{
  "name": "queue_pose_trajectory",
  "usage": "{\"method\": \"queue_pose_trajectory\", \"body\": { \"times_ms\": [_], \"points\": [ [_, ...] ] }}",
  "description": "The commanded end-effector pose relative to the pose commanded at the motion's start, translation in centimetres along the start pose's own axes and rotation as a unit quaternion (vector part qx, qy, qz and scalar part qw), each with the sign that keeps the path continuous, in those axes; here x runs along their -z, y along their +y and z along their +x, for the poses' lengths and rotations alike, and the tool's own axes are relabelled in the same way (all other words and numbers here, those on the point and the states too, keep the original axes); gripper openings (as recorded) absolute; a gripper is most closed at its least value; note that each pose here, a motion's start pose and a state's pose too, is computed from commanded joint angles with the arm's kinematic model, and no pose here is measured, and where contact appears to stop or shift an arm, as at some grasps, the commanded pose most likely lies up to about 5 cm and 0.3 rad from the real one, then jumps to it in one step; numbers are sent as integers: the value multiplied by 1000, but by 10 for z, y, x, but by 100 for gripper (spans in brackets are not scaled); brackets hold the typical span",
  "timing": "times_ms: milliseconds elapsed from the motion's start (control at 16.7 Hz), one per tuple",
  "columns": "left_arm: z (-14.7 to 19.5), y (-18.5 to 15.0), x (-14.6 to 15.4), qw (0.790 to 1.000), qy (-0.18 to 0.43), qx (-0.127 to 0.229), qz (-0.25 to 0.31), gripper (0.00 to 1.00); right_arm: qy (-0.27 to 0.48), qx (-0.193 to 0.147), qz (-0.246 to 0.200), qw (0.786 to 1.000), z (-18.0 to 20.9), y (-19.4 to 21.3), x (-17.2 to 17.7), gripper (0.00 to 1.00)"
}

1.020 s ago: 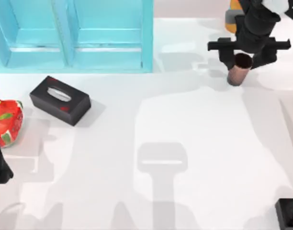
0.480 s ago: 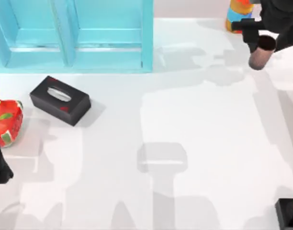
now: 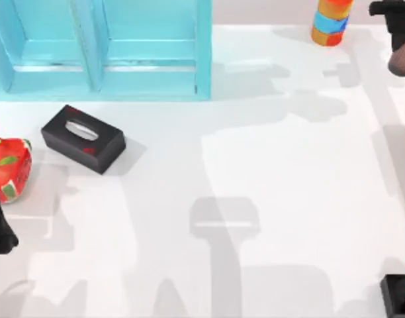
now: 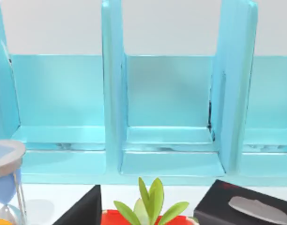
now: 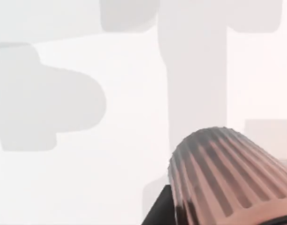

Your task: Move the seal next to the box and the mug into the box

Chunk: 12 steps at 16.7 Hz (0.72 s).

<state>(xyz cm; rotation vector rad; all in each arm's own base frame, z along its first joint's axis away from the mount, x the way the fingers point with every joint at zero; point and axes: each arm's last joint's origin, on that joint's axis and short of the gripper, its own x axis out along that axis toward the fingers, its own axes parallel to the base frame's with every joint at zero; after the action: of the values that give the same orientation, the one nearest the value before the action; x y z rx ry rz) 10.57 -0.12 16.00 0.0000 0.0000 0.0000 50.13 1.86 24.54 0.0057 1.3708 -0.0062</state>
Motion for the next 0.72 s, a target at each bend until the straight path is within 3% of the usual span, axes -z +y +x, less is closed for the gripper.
{"method": "queue_pose_trajectory", "body": {
  "times_ms": [360, 720],
  "points": [
    [0, 0, 0, 1000, 0, 0, 0, 100, -6, 2, 2, 1000, -4, -2, 0, 0],
    [0, 0, 0, 1000, 0, 0, 0, 100, -60, 41, 51, 996, -57, -85, 17, 0]
  ]
}}
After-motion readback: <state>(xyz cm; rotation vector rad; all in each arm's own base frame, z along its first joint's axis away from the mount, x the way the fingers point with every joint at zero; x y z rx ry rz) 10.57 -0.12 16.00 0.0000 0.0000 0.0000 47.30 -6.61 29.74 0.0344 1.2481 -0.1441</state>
